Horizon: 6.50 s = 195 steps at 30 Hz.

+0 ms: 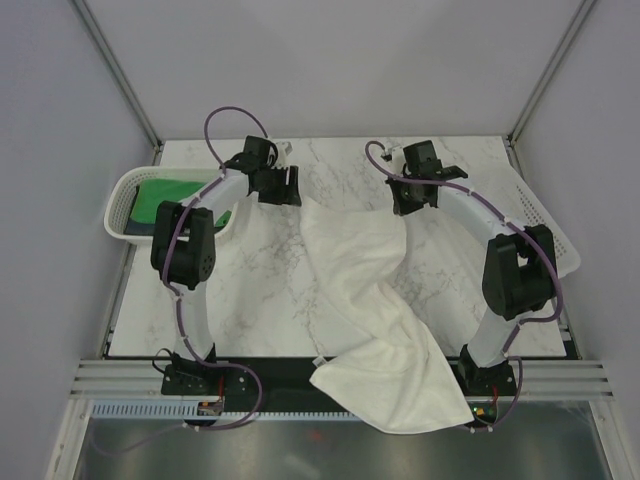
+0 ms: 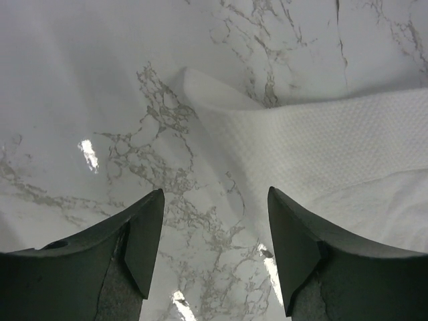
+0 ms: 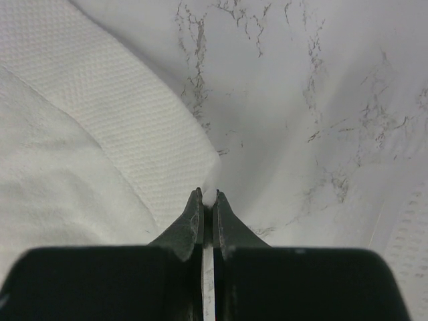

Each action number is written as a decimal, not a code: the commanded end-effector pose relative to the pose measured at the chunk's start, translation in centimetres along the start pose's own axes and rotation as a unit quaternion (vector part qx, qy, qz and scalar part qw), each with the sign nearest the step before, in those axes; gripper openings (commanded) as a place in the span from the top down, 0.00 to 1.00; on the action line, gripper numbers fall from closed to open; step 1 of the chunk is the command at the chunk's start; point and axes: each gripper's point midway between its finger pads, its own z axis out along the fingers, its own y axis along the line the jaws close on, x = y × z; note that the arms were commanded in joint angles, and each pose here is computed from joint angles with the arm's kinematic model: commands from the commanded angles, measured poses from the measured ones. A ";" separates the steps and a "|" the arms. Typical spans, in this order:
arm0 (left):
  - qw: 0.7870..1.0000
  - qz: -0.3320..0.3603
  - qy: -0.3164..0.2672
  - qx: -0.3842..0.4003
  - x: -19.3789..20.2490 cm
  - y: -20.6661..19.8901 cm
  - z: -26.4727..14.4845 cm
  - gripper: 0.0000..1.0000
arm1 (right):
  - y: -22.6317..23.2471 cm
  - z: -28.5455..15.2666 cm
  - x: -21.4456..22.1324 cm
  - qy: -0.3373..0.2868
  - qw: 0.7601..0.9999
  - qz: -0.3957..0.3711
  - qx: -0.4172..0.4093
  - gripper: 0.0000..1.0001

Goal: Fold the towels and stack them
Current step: Flatten out the crumpled towel

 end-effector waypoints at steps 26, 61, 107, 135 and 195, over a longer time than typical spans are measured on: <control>0.977 0.023 -0.063 0.201 -6.9 -5.5 7.7 0.29 | -6.1 -0.1 2.5 0.033 0.992 0.071 0.098 1.00; 0.843 0.058 -0.534 -0.009 -21.6 -13.1 -46.3 0.98 | 1.3 -45.4 -26.5 -0.688 0.725 0.020 -0.032 1.00; 0.843 0.041 -0.531 -0.076 -26.0 -9.4 -42.4 0.98 | 0.2 -38.4 -31.6 -0.657 0.753 0.011 -0.046 1.00; 0.819 0.097 -0.565 -0.028 -33.9 -4.4 -24.6 0.98 | -5.6 -21.2 -37.2 -0.627 0.778 -0.010 -0.042 1.00; 0.737 0.142 -0.661 -0.007 -32.5 -11.8 -38.1 0.98 | -3.5 -34.5 -35.5 -0.699 0.713 0.003 -0.052 1.00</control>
